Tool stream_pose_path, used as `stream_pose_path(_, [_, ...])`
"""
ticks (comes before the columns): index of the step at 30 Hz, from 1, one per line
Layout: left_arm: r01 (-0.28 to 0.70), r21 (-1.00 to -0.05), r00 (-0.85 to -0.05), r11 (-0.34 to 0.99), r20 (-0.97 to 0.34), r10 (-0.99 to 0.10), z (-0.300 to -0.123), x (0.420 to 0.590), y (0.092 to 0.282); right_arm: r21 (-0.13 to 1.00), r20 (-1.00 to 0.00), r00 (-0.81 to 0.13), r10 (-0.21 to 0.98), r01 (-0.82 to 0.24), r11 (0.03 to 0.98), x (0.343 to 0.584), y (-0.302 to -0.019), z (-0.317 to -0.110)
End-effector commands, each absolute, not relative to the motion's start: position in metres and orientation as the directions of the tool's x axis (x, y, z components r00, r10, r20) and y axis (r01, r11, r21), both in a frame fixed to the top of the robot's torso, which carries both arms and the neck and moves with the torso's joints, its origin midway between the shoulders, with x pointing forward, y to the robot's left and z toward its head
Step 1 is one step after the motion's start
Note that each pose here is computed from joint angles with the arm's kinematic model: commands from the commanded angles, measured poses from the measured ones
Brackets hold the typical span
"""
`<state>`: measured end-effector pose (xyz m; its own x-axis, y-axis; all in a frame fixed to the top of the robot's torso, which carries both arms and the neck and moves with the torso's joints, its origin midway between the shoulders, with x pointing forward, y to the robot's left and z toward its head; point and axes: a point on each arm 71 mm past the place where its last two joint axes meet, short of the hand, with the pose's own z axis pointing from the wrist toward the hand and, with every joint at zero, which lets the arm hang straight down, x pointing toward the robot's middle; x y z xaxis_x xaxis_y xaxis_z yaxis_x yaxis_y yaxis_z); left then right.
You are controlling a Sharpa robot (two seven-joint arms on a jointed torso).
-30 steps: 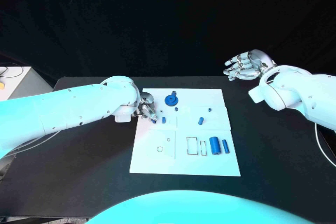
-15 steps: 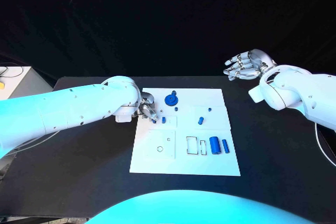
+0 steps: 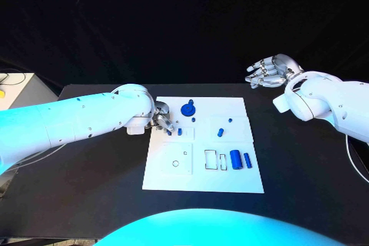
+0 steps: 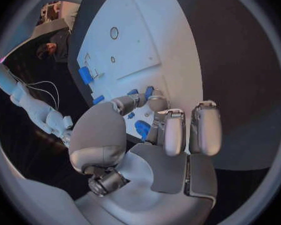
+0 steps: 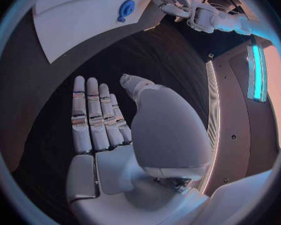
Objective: Assemble the parts on the task board
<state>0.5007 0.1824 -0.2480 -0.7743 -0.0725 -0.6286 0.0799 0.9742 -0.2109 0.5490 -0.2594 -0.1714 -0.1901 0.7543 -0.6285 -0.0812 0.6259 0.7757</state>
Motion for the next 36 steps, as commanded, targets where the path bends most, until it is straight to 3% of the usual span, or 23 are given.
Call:
stream_pose_path(1, [0.089,-0.211,-0.808,0.973,-0.587,-0.054,-0.258,0.494,0.18,0.777,-0.627,-0.195,0.754,-0.082,0.624,0.549,-0.259,-0.171])
stream_pose_path(36, [0.05,-0.217,-0.774,0.975,-0.626,-0.1,-0.253,0.5,0.193,0.777,-0.626,-0.193,0.755,-0.077,0.625,0.548,-0.261,-0.172])
